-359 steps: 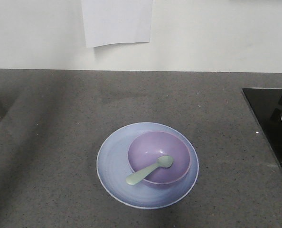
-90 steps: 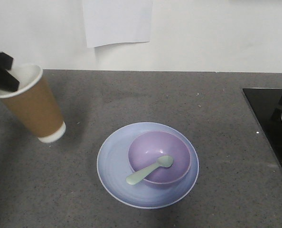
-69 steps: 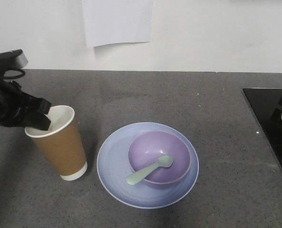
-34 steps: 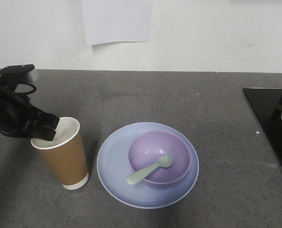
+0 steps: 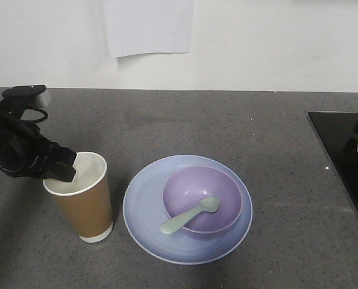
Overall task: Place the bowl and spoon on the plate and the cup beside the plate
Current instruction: 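Set the brown cup down beside the plate with the left gripper, then open the left gripper and withdraw it from the cup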
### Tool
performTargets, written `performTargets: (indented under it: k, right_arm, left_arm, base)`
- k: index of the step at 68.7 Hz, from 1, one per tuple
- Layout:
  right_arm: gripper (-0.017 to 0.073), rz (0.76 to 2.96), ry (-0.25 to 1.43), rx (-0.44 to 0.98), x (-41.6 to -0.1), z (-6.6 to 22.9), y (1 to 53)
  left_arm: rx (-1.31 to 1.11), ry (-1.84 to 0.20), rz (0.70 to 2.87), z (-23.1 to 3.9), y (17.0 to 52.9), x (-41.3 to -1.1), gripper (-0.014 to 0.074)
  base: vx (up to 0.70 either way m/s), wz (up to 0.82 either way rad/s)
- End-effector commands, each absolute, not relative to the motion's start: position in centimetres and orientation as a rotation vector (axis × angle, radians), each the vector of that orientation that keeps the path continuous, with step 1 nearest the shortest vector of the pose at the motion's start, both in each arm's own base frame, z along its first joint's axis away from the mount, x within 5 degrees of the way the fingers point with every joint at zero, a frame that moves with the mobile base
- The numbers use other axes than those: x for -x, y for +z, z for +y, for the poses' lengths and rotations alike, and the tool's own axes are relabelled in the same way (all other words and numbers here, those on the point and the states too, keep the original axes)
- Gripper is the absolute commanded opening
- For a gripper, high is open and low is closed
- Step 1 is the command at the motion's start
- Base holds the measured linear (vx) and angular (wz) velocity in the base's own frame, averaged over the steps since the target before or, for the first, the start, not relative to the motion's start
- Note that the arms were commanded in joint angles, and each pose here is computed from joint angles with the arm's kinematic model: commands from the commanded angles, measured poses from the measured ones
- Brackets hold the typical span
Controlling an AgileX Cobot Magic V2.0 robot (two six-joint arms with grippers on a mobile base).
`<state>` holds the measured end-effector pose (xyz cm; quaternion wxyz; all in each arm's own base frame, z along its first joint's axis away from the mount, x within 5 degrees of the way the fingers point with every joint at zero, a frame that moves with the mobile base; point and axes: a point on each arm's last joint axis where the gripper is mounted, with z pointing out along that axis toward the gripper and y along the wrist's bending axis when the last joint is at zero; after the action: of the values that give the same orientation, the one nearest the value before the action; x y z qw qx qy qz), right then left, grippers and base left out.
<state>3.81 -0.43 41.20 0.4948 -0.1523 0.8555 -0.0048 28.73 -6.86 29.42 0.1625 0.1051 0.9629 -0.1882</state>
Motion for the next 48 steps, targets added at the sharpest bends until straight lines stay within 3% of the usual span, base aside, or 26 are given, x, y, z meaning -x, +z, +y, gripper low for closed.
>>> performTargets:
  k: [1, 25, 48]
  right_arm:
    - [-0.0005, 2.001, -0.015, 0.360, -4.1, -0.4, 42.2]
    - [-0.0005, 1.995, -0.020, 0.359, -4.2, -0.4, 42.3]
    - [-0.0005, 1.843, -0.030, 0.351, -4.7, -0.3, 43.5]
  left_arm:
    - [-0.294, -0.562, 2.671, -7.2, 31.1, -28.5, 0.0305]
    - [-0.294, -0.556, 2.624, -7.1, 32.2, -27.8, 0.0347]
    - [-0.316, -0.510, 2.312, -6.6, 40.3, -24.9, 0.0345]
  base:
    - [0.00, 0.00]
    - [0.00, 0.00]
    - [0.00, 0.00]
